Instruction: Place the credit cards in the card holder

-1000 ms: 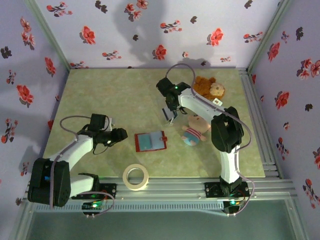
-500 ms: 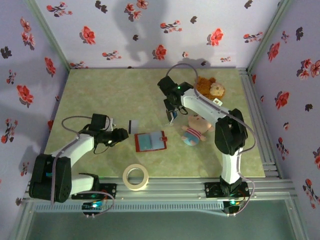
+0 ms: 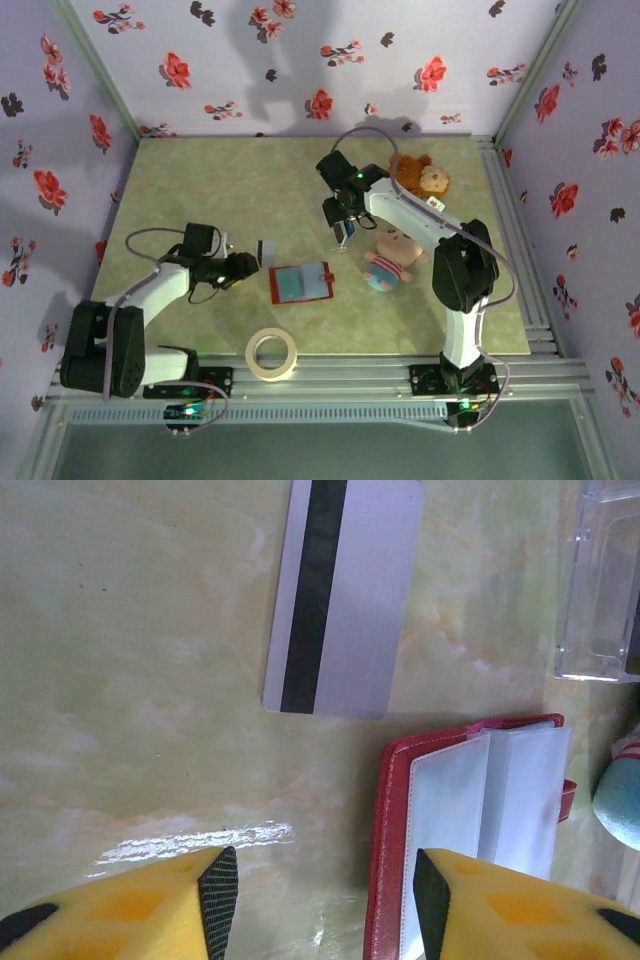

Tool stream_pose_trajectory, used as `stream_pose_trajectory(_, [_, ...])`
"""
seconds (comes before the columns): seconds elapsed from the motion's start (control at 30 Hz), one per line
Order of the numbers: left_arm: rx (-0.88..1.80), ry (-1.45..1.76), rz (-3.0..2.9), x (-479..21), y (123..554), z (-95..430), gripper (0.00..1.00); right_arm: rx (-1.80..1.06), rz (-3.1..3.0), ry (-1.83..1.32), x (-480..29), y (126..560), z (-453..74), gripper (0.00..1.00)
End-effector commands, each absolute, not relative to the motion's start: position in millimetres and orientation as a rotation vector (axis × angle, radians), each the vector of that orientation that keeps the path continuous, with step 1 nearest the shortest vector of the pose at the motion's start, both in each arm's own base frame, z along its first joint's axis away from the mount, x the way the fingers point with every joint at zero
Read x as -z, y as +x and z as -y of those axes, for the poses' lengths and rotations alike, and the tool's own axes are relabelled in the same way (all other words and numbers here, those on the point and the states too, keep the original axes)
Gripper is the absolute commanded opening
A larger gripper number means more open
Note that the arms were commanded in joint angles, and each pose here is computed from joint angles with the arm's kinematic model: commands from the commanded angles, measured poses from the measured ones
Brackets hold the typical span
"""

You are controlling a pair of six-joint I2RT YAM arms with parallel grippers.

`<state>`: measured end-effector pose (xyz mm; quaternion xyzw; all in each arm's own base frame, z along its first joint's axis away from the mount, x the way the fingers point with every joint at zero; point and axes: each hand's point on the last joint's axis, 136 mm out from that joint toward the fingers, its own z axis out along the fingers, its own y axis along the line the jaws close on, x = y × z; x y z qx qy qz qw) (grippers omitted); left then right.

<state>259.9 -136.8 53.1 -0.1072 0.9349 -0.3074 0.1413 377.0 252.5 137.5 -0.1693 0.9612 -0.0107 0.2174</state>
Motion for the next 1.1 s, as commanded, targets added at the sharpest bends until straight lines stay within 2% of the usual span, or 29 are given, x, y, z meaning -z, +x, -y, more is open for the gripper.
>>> stream_pose_trajectory(0.0, [0.908,-0.282,-2.682,-64.4,269.0,142.3,0.53,0.108,-2.661,-0.46,-133.5,380.9,-245.7,0.66])
stream_pose_trajectory(0.37, [0.912,-0.28,-2.668,-68.4,269.9,142.7,0.53,0.425,-2.62,-0.475,-111.2,393.5,-220.9,0.67])
stream_pose_trajectory(0.6, [0.911,-0.29,-2.679,-63.6,265.8,141.8,0.53,0.497,-2.601,-0.473,-106.9,395.0,-214.9,0.64])
stream_pose_trajectory(0.67, [0.906,-0.284,-2.69,-63.8,264.1,141.5,0.53,0.517,-2.592,-0.467,-110.2,395.2,-212.5,0.6])
stream_pose_trajectory(1.07, [0.896,-0.286,-2.696,-58.2,258.8,139.4,0.53,0.461,-2.594,-0.467,-117.7,391.4,-216.3,0.16])
